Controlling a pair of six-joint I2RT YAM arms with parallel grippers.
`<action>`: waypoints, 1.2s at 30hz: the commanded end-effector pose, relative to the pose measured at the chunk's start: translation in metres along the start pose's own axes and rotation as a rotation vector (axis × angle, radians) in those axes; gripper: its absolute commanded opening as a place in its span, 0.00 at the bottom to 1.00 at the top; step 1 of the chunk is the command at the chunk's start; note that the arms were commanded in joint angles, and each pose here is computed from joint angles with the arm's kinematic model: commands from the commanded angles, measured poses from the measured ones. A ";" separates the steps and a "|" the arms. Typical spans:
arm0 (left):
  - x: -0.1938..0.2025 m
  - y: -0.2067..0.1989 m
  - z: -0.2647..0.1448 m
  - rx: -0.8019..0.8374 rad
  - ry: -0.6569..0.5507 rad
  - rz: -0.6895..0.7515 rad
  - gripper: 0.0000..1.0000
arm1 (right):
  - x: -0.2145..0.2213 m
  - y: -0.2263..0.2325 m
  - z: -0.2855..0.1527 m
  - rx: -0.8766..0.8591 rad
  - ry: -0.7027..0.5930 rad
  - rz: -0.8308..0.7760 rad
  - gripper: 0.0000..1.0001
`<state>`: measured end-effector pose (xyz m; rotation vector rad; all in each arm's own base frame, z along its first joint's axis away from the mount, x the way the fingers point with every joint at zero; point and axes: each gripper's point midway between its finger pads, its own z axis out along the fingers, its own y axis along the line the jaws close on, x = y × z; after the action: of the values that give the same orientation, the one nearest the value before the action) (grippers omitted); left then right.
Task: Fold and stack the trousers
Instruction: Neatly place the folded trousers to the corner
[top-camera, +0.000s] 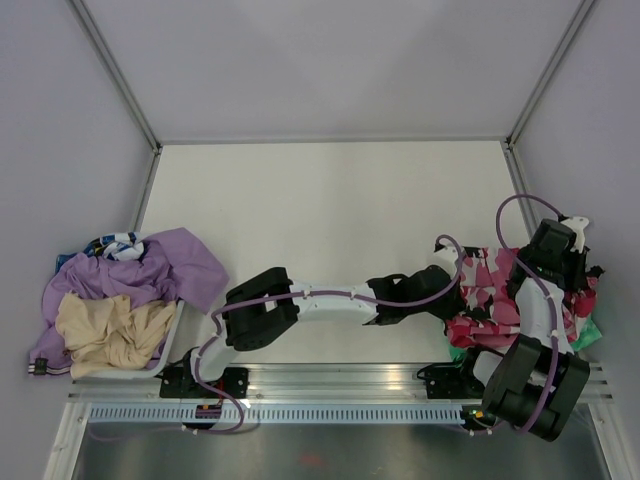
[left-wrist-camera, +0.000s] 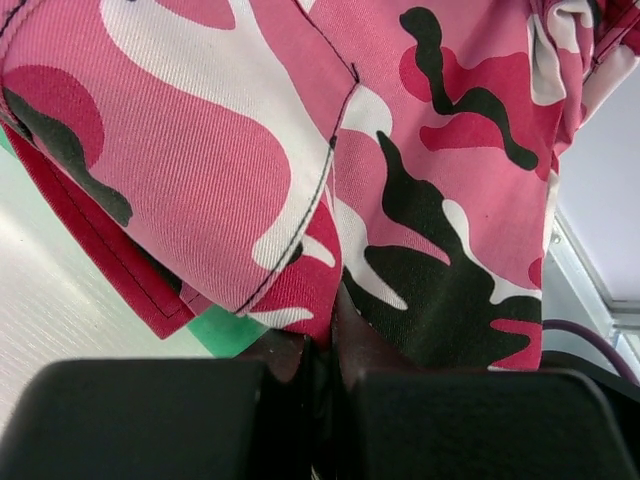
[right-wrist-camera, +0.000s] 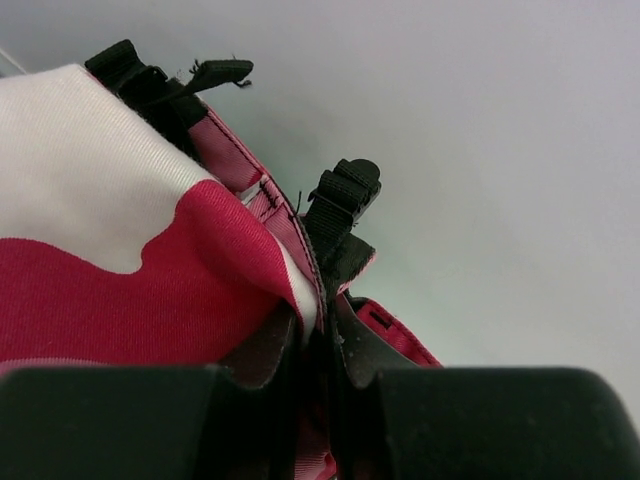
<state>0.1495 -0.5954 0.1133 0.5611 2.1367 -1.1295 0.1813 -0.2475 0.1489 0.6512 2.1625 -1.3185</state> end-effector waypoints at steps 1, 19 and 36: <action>0.024 0.014 0.000 -0.038 0.115 0.100 0.02 | -0.035 -0.044 -0.003 0.188 -0.113 0.186 0.21; -0.015 -0.003 -0.043 -0.028 0.076 0.111 0.81 | -0.162 -0.010 -0.094 -0.314 -0.439 0.329 0.98; -0.082 0.070 -0.101 0.032 -0.128 -0.052 0.61 | -0.180 0.101 -0.219 -1.054 -0.591 0.413 0.09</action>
<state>0.2381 -0.4717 0.1961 0.4149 2.0266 -1.1320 0.3279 -0.0556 0.2570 0.1527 1.8103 -0.1973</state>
